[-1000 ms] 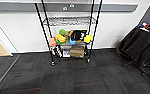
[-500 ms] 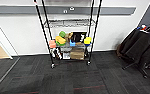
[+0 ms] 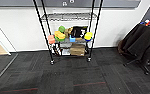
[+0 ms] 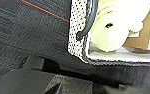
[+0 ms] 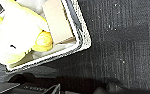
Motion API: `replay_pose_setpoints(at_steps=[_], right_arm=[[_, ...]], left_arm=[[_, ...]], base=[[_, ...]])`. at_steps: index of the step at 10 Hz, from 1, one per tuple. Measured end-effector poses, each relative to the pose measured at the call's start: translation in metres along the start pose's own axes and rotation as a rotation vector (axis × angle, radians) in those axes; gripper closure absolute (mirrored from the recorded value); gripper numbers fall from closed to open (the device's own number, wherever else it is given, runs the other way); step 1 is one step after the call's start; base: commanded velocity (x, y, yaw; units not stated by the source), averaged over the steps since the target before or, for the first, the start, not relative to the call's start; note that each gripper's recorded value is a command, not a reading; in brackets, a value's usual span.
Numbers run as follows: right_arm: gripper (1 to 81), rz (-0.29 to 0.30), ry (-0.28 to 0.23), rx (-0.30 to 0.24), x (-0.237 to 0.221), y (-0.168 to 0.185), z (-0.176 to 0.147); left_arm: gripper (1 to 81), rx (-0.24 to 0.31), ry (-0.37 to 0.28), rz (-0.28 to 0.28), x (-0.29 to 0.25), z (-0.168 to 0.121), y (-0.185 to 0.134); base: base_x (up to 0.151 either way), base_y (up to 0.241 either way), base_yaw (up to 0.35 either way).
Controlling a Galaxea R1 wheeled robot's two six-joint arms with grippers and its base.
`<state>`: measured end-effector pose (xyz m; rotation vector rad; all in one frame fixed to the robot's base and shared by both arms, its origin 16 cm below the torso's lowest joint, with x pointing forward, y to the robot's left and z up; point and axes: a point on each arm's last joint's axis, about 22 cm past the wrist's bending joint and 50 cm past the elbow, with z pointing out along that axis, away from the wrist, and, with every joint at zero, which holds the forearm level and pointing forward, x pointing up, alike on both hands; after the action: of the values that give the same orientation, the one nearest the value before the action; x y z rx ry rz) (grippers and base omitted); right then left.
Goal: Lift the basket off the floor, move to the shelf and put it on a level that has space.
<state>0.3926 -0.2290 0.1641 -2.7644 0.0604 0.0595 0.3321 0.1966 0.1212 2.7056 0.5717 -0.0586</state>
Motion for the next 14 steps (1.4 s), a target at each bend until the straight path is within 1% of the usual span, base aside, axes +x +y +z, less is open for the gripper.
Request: replay_pose_setpoints(at_steps=[2, 3, 6, 8, 10, 12, 13, 14], right_arm=[[1.0, -0.005, 0.027, 0.007, 0.023, 0.001, 0.008], [1.0, -0.014, 0.042, 0.020, 0.032, -0.004, 0.015], [1.0, -0.039, 0.095, 0.065, 0.064, -0.025, 0.033], [1.0, -0.052, 0.131, 0.090, 0.088, -0.040, 0.043], [1.0, -0.050, 0.110, 0.121, 0.085, -0.060, 0.061], [1.0, -0.027, 0.066, 0.121, 0.074, -0.054, 0.079], [1.0, -0.021, 0.063, 0.121, 0.075, -0.053, 0.081], [1.0, -0.021, 0.068, 0.124, 0.083, -0.055, 0.080]], left_arm=[[1.0, -0.014, 0.029, 0.005, 0.028, 0.013, 0.008], [1.0, -0.025, 0.045, 0.013, 0.042, 0.019, 0.013], [1.0, -0.043, 0.095, 0.039, 0.091, 0.033, 0.019], [1.0, -0.052, 0.106, 0.048, 0.102, 0.045, 0.019], [1.0, -0.042, 0.085, 0.040, 0.095, 0.056, 0.010], [1.0, -0.022, 0.037, 0.020, 0.077, 0.072, -0.004], [1.0, -0.019, 0.027, 0.017, 0.073, 0.074, -0.007], [1.0, -0.020, 0.031, 0.017, 0.078, 0.075, -0.005]], base=[[0.000, 0.000, 0.000], [0.000, 0.000, 0.000], [0.000, 0.000, 0.000], [0.000, 0.000, 0.000], [0.000, 0.000, 0.000], [0.000, 0.000, 0.000], [0.000, 0.000, 0.000], [0.000, 0.000, 0.000]])
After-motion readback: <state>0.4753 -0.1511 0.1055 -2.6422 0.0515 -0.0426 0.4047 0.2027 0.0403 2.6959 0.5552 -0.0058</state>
